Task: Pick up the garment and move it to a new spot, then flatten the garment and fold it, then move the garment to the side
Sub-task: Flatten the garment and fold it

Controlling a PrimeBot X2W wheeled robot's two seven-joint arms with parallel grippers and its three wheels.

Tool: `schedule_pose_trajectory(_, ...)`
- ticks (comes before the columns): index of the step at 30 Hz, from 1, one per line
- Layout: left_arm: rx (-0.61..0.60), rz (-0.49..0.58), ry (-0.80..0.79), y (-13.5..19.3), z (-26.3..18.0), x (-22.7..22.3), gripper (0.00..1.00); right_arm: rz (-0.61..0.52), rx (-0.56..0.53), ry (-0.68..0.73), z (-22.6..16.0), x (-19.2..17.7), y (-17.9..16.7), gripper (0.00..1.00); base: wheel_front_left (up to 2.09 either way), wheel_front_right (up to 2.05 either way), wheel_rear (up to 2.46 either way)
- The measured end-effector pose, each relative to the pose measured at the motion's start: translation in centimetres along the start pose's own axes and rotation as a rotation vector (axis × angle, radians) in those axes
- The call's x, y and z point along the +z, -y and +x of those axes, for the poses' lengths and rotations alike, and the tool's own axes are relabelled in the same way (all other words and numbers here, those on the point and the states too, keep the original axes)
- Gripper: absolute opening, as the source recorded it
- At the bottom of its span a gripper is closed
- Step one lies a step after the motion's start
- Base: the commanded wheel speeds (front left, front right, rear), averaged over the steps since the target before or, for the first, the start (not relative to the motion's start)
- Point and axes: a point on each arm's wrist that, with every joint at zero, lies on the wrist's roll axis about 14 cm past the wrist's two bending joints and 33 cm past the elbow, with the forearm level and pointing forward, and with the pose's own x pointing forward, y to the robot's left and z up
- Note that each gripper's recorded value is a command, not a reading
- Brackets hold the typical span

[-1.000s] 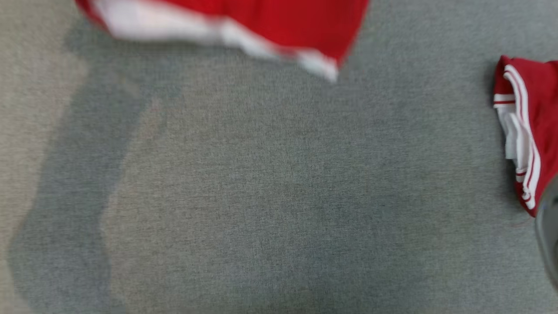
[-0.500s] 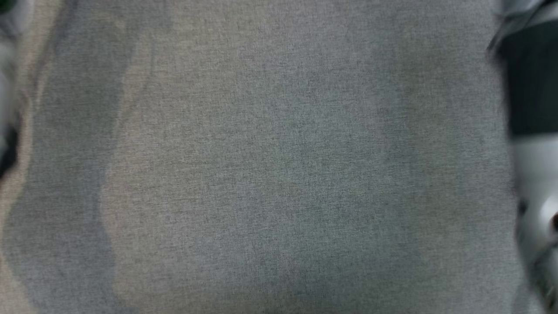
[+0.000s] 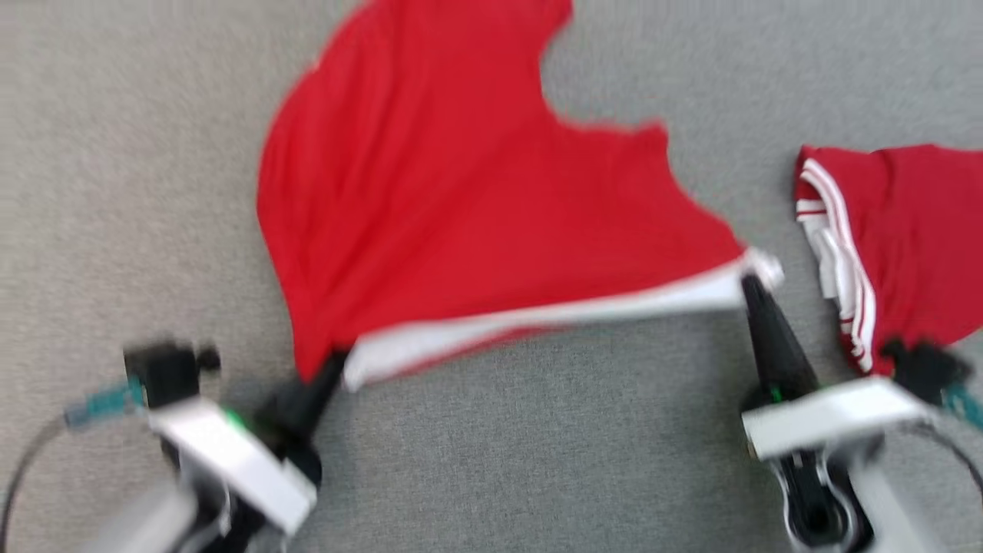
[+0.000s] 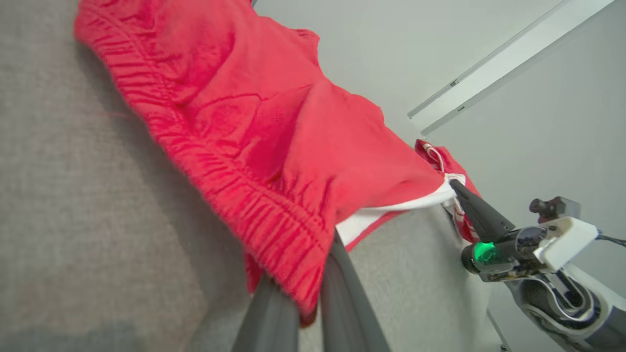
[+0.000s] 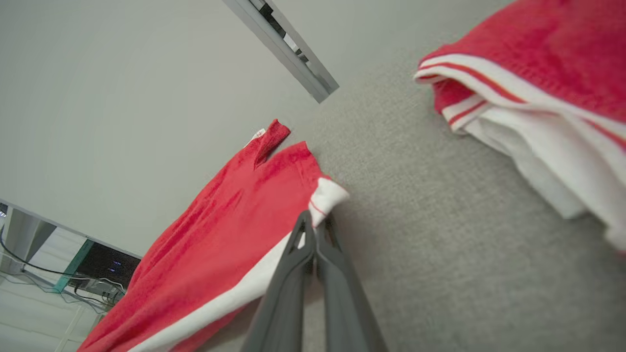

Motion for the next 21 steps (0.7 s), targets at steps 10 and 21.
schedule_pose_trajectory(10, 0.067, -0.213, 0.034, 5.8, -9.3, -6.9, 0.00, 0.070, -0.079, 0.089, -14.7, 4.0, 0.7, 0.00, 0.00, 0.00, 0.00)
schedule_pose_trajectory(21, 0.023, -0.287, 0.067, 7.8, -8.7, -5.5, 0.00, -0.019, 0.113, 0.024, -9.3, 5.9, -5.2, 0.00, 0.00, 0.00, 0.00)
